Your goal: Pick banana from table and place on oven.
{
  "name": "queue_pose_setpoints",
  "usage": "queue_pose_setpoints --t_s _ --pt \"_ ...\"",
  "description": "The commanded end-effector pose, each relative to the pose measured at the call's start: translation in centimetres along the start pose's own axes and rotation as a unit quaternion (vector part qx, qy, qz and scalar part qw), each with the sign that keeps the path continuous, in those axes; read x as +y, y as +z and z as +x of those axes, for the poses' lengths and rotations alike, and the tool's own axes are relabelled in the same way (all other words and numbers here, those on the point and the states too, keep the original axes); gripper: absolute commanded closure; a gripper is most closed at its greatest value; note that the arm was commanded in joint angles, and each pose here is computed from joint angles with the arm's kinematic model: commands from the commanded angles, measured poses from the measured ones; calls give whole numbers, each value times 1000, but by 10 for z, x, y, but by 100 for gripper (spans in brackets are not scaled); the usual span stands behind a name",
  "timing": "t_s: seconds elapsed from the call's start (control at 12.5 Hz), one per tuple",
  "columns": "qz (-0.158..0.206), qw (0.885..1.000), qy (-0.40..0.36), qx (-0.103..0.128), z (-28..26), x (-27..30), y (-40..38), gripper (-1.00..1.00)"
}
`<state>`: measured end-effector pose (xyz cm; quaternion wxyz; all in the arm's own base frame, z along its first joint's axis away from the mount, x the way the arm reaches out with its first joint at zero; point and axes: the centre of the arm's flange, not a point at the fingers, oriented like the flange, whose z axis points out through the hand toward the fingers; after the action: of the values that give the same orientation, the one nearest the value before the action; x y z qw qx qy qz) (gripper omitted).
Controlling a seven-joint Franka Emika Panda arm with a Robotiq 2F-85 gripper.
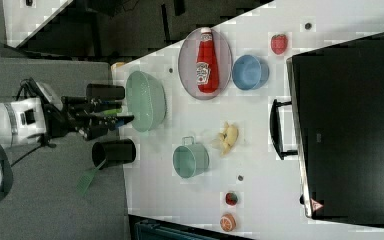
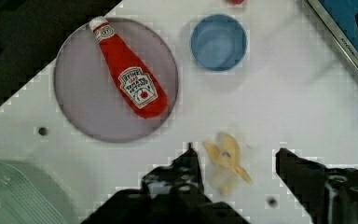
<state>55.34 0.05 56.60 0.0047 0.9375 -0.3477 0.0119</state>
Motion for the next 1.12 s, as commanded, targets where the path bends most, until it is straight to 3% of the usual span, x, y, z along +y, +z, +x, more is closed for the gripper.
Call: queue_pose_setpoints --t_s 0.08,0.24,0.72,1.12 --pt "-1 997 81 -14 -111 150 -79 -58" --pt "-1 997 81 -14 -111 150 -78 -100" --pt "-30 997 63 -32 -104 120 -25 -100" --pt "-31 998 44 -25 -77 74 76 -100"
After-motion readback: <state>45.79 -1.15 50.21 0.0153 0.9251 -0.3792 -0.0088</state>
